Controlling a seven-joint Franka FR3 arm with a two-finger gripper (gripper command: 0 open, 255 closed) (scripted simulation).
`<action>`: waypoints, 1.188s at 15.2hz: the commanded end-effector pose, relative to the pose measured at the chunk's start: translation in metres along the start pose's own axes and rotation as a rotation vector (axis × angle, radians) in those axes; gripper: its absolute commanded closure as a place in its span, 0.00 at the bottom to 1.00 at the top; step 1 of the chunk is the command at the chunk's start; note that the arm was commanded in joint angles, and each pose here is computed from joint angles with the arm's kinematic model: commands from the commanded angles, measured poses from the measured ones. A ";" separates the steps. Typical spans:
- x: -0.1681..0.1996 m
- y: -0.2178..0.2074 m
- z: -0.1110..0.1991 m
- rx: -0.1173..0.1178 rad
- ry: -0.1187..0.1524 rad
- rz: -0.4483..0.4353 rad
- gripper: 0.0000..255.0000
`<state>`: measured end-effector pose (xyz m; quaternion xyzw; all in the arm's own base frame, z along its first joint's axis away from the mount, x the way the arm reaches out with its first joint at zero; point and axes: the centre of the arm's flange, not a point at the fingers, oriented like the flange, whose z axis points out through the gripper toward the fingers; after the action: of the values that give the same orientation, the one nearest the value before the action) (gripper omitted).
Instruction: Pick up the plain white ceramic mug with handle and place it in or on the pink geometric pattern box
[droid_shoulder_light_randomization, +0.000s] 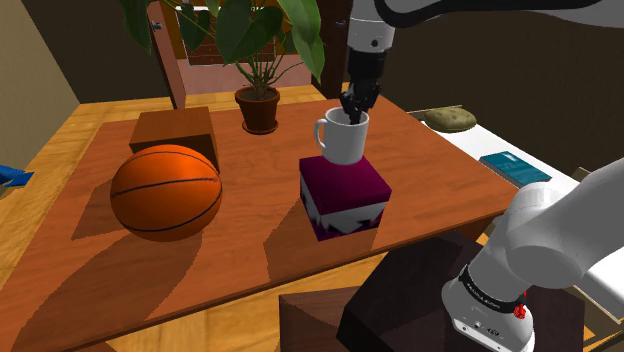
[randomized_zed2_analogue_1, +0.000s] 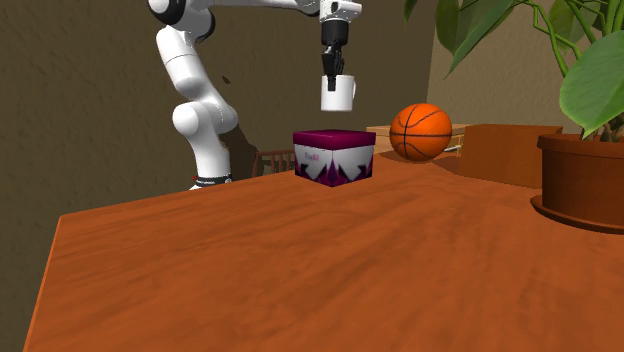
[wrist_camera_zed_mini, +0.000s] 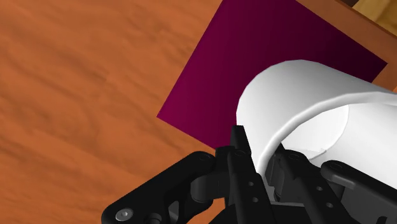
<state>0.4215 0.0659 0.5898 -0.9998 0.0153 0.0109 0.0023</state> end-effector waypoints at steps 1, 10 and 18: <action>0.000 0.000 0.011 0.000 0.001 0.000 1.00; 0.001 0.000 0.058 0.000 0.001 0.000 1.00; 0.001 0.000 0.058 0.000 0.001 0.000 0.00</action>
<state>0.4215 0.0664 0.5321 -0.9998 0.0154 0.0107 0.0023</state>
